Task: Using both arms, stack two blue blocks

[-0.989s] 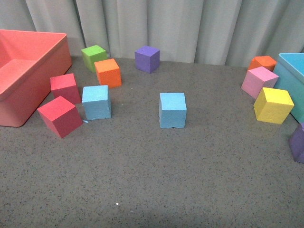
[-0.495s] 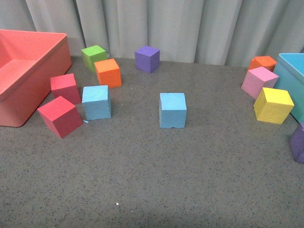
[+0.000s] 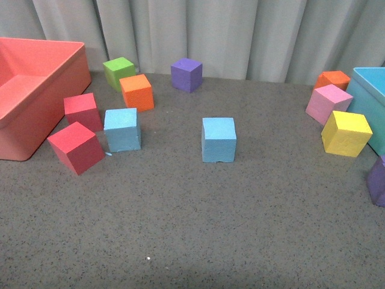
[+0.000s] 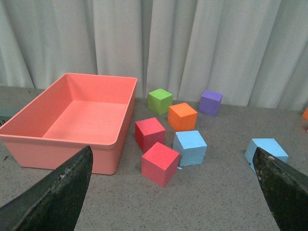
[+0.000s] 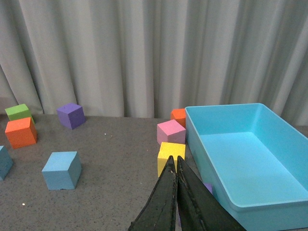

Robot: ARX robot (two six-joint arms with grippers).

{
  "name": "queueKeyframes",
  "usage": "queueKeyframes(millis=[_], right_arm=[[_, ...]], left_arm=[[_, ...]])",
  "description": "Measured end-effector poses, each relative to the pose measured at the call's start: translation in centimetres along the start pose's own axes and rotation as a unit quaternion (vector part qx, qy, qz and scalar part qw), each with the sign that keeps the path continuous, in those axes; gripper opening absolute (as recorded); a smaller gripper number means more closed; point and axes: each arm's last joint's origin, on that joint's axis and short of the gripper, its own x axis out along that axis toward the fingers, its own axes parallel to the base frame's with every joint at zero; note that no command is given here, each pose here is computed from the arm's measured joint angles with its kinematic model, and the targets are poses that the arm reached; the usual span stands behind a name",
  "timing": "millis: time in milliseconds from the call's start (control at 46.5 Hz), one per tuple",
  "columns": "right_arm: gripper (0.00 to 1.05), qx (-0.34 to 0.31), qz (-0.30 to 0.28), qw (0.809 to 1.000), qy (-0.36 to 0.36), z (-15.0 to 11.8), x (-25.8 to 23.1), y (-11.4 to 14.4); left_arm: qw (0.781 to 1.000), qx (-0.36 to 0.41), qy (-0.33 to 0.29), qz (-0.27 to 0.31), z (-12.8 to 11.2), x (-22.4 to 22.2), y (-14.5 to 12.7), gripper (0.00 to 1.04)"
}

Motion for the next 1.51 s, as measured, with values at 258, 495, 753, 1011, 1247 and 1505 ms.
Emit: queueKeyframes(millis=[258, 495, 753, 1011, 1247, 1505], right_arm=[[0.01, 0.000, 0.002, 1.000, 0.004, -0.3, -1.1, 0.0], [0.01, 0.000, 0.002, 1.000, 0.004, -0.3, -1.1, 0.0], [0.40, 0.000, 0.002, 1.000, 0.003, -0.3, -1.1, 0.0], [0.91, 0.000, 0.002, 1.000, 0.003, -0.3, -1.2, 0.0], [0.95, 0.000, 0.002, 1.000, 0.003, -0.3, -1.2, 0.0], [0.95, 0.000, 0.002, 1.000, 0.003, -0.3, -1.2, 0.0]], left_arm=[[1.000, 0.000, 0.000, 0.000, 0.0, 0.0, 0.0, 0.98], [1.000, 0.000, 0.000, 0.000, 0.0, 0.0, 0.0, 0.98], [1.000, 0.000, 0.000, 0.000, 0.0, 0.0, 0.0, 0.98], [0.988, 0.004, 0.150, 0.039, -0.7, 1.1, -0.3, 0.98], [0.983, -0.003, 0.184, 0.017, 1.0, 6.9, -1.8, 0.98], [0.966, 0.007, 0.257, 0.001, 0.7, 13.8, -3.9, 0.98]])
